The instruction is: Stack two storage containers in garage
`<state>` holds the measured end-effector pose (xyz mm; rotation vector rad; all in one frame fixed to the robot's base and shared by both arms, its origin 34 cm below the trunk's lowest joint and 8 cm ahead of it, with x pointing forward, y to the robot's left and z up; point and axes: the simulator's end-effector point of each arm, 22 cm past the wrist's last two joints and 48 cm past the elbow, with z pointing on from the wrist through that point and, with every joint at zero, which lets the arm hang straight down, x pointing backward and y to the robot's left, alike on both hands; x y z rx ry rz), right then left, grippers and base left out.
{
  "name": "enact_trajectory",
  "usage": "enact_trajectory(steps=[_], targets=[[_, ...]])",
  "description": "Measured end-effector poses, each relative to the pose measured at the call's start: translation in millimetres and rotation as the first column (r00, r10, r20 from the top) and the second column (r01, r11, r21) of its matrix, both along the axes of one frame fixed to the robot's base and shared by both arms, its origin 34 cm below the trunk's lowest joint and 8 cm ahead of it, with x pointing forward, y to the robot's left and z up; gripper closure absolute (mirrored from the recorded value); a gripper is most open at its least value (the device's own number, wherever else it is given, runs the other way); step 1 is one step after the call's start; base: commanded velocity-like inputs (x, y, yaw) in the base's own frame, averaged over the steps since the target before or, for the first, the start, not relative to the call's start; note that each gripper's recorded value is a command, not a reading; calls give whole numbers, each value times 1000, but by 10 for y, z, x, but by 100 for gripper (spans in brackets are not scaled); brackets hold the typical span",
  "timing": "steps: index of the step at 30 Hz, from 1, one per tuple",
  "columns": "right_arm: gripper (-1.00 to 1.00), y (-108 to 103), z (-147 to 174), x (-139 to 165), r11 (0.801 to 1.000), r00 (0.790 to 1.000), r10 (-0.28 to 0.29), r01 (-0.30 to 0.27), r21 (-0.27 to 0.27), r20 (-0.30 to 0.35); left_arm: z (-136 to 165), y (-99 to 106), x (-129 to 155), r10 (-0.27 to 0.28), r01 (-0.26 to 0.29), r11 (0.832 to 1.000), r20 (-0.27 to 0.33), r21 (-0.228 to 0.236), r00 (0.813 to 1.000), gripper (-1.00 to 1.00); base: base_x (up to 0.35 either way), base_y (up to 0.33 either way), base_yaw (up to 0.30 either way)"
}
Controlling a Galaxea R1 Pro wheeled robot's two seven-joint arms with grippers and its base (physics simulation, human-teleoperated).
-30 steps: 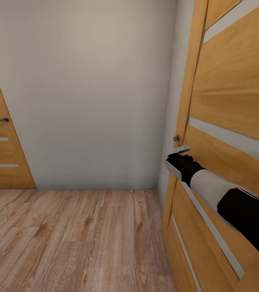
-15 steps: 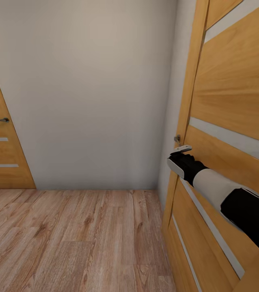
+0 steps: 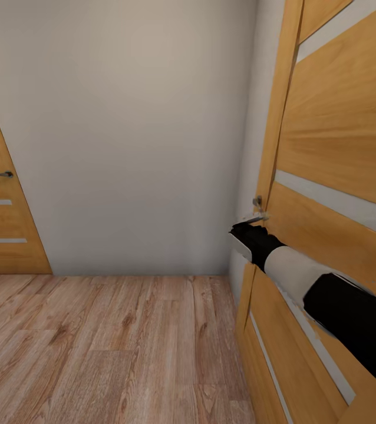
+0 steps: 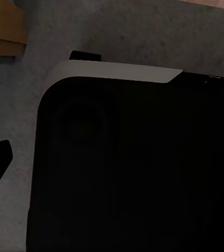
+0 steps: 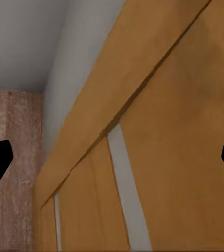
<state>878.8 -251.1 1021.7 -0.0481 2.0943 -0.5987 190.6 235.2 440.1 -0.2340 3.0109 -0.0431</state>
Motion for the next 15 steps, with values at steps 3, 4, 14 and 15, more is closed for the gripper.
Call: enact_trajectory(steps=[3, 4, 14, 15], targets=[[-100, 617, 10, -27, 997, 997, 78, -78, 18, 2, 0, 1, 1, 0, 0, 1000, 0, 0, 1000, -100, 0, 0, 0], [-100, 708, 13, -35, 996, 996, 90, -90, 19, 2, 0, 2, 1, 0, 0, 1000, 0, 0, 1000, -100, 0, 0, 0], [-100, 946, 76, -14, 991, 992, 123, -125, 52, 43, 0, 3, -1, 0, 0, 1000, 0, 1, 1000, -100, 0, 0, 0], [-100, 975, 85, -8, 989, 991, 128, -131, 62, 49, 0, 3, -2, 0, 0, 1000, -1, 1, 1000, -100, 0, 0, 0]])
